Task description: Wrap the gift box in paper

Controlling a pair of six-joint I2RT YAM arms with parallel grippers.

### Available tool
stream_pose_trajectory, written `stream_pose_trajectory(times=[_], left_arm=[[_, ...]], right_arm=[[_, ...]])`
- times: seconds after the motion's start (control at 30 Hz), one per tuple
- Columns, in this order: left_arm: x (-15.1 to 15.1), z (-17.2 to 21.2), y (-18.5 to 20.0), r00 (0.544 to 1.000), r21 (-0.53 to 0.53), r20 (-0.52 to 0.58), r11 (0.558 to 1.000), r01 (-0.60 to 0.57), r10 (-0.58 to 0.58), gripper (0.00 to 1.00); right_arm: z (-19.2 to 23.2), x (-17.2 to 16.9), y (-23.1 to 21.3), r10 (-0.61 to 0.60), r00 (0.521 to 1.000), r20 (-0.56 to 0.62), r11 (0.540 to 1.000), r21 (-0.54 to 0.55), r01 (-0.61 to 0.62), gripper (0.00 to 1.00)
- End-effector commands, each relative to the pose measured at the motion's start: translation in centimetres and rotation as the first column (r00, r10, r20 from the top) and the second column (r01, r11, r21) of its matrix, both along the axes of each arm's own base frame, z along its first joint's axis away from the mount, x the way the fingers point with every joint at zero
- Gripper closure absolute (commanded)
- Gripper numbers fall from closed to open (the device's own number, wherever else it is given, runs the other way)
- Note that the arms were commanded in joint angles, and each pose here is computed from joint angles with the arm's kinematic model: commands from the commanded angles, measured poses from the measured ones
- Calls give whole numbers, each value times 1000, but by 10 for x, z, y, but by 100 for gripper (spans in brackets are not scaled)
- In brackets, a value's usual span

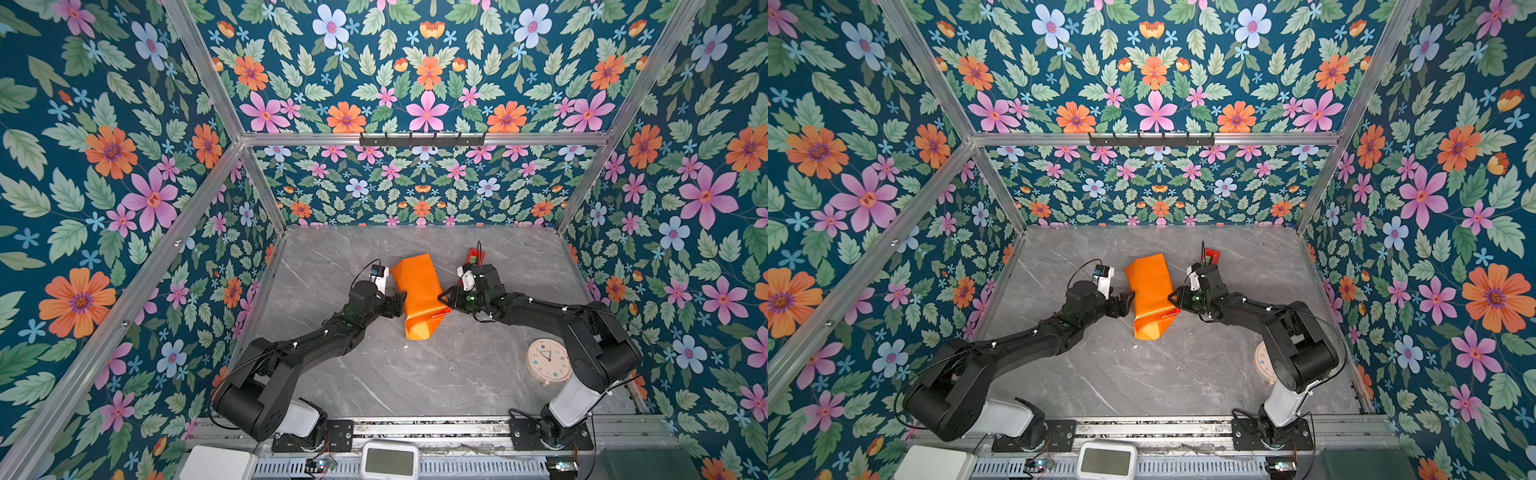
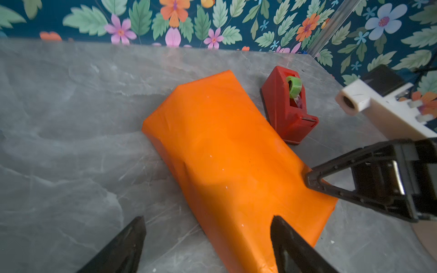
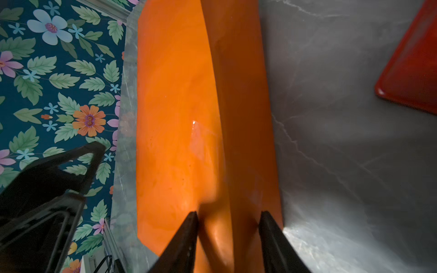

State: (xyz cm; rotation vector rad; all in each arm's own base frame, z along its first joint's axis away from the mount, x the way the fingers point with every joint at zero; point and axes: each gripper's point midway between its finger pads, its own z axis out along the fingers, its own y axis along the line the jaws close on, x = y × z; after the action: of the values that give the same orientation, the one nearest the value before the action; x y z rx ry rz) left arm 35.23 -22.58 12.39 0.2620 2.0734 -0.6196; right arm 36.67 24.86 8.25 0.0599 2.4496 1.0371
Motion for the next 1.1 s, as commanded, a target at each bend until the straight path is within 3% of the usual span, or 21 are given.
stream_pose_trajectory(times=[0.0, 0.2, 0.33, 0.5, 0.63, 0.83, 1.07], left_arm=[[-8, -5, -20, 990, -138, -116, 989, 60, -76, 21], [-15, -11, -33, 978, -206, -156, 972, 108, -142, 24], [-8, -6, -6, 989, -176, -139, 984, 22, -47, 20], [-24, -12, 42, 971, -74, -192, 985, -157, 140, 23], [-65, -35, 51, 955, -53, -272, 989, -139, 120, 37], [-108, -59, 36, 940, -56, -338, 997, -62, 39, 60], [-118, -63, -1, 947, -50, -304, 995, 88, -100, 70]], right_arm=[[-8, -13, 2, 25, 999, -38, 1000, 6, -25, 60], [-15, -36, 9, 40, 997, -61, 999, 4, -40, 63], [-2, -44, 5, 19, 999, -32, 1000, -4, -19, 60], [29, -45, -25, 2, 995, 98, 984, -175, 15, 52], [53, -56, -4, 137, 976, 171, 974, -205, -101, 50], [61, -61, 28, 278, 947, 160, 949, -200, -245, 54], [46, -63, 42, 339, 938, 73, 925, -206, -319, 63]])
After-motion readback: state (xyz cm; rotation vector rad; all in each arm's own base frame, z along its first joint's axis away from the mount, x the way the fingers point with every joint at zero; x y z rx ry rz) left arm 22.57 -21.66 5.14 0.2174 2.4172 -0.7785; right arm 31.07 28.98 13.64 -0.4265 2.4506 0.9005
